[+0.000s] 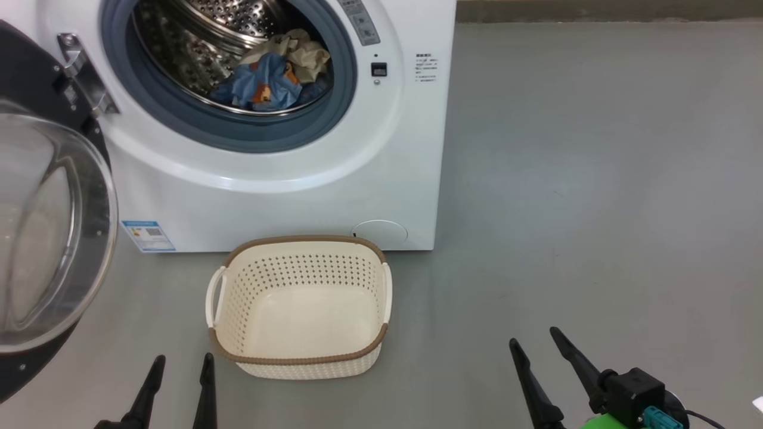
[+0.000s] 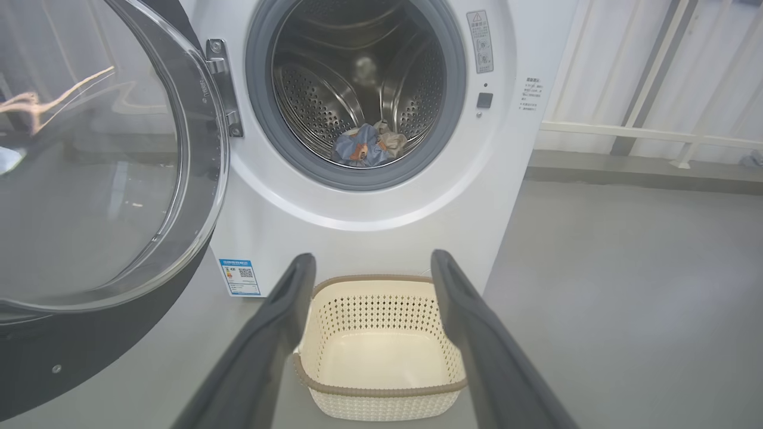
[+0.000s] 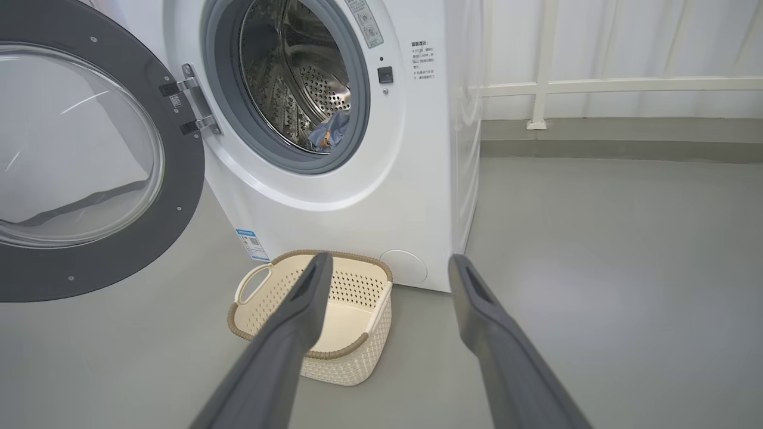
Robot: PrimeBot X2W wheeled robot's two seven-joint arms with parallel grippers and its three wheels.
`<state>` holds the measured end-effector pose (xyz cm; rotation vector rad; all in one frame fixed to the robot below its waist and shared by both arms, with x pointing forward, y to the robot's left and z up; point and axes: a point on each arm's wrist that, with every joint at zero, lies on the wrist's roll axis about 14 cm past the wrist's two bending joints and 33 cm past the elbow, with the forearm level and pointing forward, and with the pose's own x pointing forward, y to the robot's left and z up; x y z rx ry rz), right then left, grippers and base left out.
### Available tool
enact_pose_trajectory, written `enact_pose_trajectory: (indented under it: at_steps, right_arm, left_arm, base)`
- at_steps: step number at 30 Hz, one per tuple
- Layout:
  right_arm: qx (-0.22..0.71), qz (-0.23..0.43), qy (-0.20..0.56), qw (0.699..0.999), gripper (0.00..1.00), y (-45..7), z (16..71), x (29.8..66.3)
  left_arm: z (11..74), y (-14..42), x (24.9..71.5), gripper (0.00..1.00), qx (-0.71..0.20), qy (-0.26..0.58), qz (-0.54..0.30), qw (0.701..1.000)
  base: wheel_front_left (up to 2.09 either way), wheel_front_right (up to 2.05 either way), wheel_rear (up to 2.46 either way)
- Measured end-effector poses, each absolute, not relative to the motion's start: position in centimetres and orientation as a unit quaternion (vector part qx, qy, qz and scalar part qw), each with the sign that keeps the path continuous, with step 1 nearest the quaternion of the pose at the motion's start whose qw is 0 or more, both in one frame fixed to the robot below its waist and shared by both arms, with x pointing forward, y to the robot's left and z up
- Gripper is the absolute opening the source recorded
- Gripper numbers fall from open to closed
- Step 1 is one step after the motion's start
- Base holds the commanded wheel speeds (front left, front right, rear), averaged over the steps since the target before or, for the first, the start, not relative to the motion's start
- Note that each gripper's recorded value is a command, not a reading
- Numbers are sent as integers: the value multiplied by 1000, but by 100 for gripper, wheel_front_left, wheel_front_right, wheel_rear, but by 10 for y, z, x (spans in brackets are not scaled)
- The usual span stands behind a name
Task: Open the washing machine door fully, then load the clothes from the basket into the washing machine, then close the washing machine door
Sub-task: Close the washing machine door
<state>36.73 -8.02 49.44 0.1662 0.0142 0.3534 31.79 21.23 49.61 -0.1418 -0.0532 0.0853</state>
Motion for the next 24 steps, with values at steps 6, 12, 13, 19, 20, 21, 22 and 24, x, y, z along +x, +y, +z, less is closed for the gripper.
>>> enact_pose_trajectory:
  at_steps: [6,12,13,19,20,21,22,24]
  right_arm:
    - [85,212,11,973,100,-56,494,367]
    - [83,251,8,964,100,-31,497,369]
    - [83,258,7,963,100,-27,497,368]
    - [85,297,8,951,100,0,498,367]
    - [86,304,9,949,100,4,498,366]
    - [86,311,9,946,100,9,498,366]
    - [86,319,10,944,100,15,498,365]
    - [86,333,12,939,100,24,498,363]
  left_arm:
    - [496,225,308,100,-70,-27,67,995]
    - [496,242,294,100,-65,-29,97,993]
    - [496,245,292,100,-65,-30,103,992]
    - [498,264,272,100,-63,-35,140,987]
    - [498,267,268,100,-63,-36,147,986]
    - [498,270,264,100,-62,-37,154,985]
    - [498,274,260,100,-62,-38,161,984]
    - [499,281,252,100,-60,-40,178,981]
  base:
    - [0,0,0]
    - [0,0,0]
    - [0,0,0]
    - [0,0,0]
    - [0,0,0]
    - [0,0,0]
    - [0,0,0]
    - [0,0,0]
